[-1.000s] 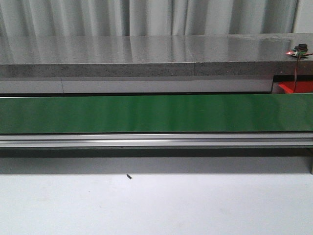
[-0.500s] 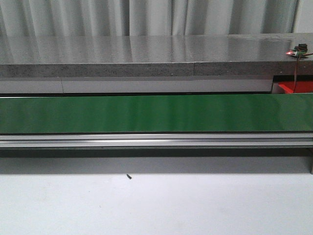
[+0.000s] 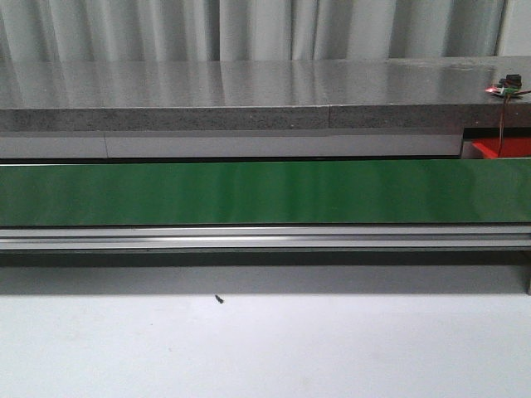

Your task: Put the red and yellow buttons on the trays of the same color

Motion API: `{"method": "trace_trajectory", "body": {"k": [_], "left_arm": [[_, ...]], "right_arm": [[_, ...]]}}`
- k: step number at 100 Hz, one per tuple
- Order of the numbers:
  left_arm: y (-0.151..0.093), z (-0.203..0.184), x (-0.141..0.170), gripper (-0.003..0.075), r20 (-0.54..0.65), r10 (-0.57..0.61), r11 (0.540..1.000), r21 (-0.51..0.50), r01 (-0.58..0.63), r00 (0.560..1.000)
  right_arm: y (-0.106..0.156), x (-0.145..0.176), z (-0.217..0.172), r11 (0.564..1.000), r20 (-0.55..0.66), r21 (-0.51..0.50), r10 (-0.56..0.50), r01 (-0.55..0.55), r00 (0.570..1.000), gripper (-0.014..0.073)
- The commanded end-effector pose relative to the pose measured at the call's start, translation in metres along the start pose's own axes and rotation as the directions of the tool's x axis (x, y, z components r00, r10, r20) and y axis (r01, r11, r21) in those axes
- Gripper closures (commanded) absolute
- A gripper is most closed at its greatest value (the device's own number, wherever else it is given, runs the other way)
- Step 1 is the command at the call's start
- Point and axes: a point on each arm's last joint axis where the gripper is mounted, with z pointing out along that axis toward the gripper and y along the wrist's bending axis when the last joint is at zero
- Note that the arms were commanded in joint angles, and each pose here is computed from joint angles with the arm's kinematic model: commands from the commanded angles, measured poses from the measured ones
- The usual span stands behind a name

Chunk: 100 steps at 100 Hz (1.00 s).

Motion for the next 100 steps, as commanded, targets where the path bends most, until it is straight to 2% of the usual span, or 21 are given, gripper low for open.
{"method": "trace_trajectory", "body": {"k": [1, 20, 51, 100], "left_arm": [[-0.001, -0.003, -0.013, 0.0740, 0.085, -0.011, 1.000, 0.008, 0.010, 0.996], [-0.001, -0.003, -0.013, 0.0740, 0.085, -0.011, 1.000, 0.008, 0.010, 0.996], [-0.001, -0.003, -0.013, 0.0740, 0.085, -0.011, 1.000, 0.008, 0.010, 0.996], [-0.001, -0.003, -0.013, 0.0740, 0.085, -0.011, 1.000, 0.008, 0.010, 0.996]], "right_arm": [[0.013, -0.016, -0.018, 0.997, 0.119, -0.030, -0.061, 0.065, 0.991, 0.0710], [0.031, -0.017, -0.039, 0.987, 0.196, -0.094, -0.108, 0.128, 0.975, 0.0713], [0.035, -0.016, -0.071, 0.983, 0.301, -0.103, -0.116, 0.154, 0.946, 0.0713], [0.035, -0.016, -0.074, 0.982, 0.307, -0.105, -0.116, 0.155, 0.944, 0.0713]]}}
